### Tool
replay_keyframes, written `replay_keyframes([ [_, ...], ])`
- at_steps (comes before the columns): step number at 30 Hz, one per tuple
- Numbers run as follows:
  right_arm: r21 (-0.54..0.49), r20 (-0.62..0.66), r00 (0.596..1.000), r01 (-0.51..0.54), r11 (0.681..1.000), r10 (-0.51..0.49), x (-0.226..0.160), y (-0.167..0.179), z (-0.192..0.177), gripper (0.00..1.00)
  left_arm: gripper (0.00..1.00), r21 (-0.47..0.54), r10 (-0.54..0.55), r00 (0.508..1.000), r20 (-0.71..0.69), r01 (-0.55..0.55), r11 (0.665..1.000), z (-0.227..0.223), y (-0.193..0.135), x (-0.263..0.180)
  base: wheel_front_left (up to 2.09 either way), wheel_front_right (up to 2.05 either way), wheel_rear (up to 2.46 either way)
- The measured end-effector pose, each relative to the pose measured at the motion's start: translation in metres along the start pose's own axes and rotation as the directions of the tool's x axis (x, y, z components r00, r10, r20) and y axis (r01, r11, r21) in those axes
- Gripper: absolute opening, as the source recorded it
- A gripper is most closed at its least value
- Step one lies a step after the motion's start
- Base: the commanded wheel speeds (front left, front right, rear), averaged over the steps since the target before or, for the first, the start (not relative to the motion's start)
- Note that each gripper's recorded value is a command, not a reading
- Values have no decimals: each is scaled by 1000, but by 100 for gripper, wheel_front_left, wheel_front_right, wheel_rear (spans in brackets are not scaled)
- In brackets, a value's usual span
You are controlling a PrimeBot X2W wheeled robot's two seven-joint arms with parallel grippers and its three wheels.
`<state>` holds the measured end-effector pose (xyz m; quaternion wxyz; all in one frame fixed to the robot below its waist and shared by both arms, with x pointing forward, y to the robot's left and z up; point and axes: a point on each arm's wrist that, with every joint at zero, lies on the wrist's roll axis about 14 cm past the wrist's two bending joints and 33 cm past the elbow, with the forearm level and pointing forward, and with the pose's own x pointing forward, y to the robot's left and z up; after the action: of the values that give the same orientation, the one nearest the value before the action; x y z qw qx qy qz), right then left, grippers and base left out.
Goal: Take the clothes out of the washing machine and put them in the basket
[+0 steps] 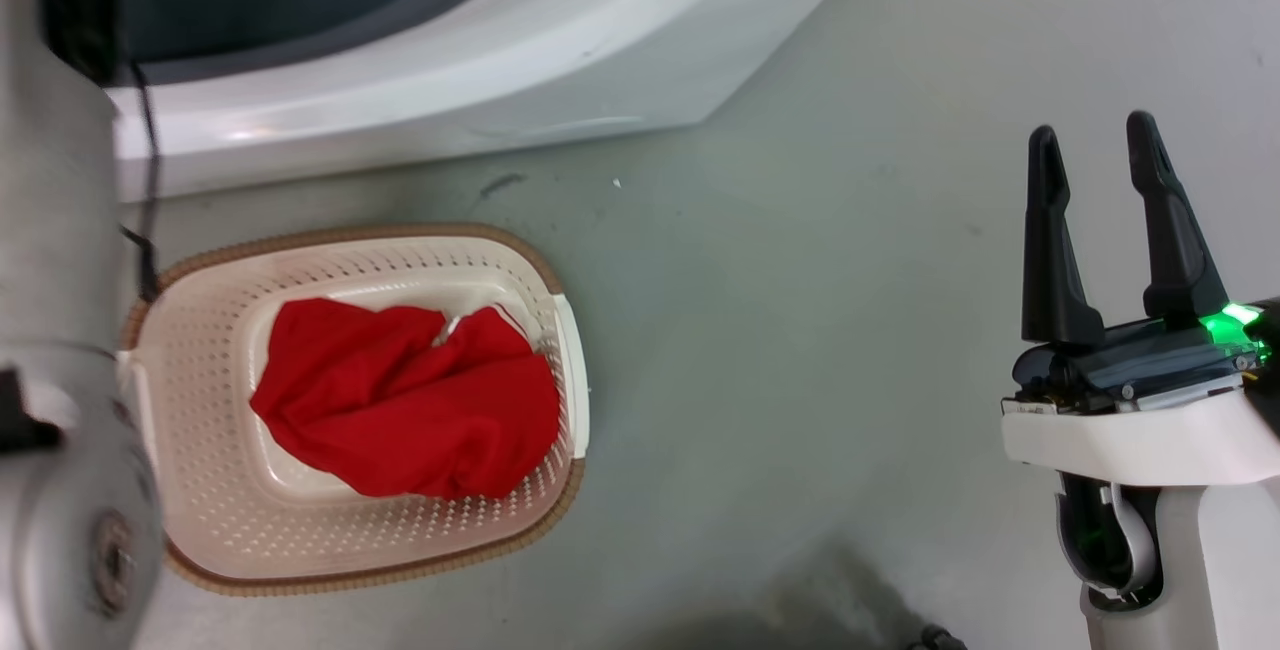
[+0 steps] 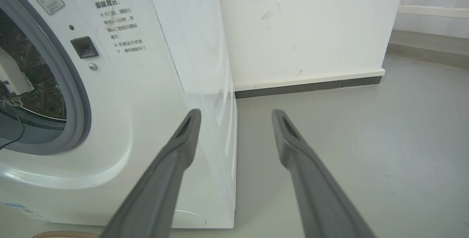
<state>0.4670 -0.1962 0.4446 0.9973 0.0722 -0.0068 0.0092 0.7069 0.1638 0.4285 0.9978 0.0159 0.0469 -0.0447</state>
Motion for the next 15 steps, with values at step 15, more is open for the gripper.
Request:
replay_keyframes([
  [15, -18, -70, 996, 53, 998, -54, 12, -25, -41, 100, 100, 13, 20, 933, -361, -16, 1000, -75, 17, 74, 0, 0, 0],
])
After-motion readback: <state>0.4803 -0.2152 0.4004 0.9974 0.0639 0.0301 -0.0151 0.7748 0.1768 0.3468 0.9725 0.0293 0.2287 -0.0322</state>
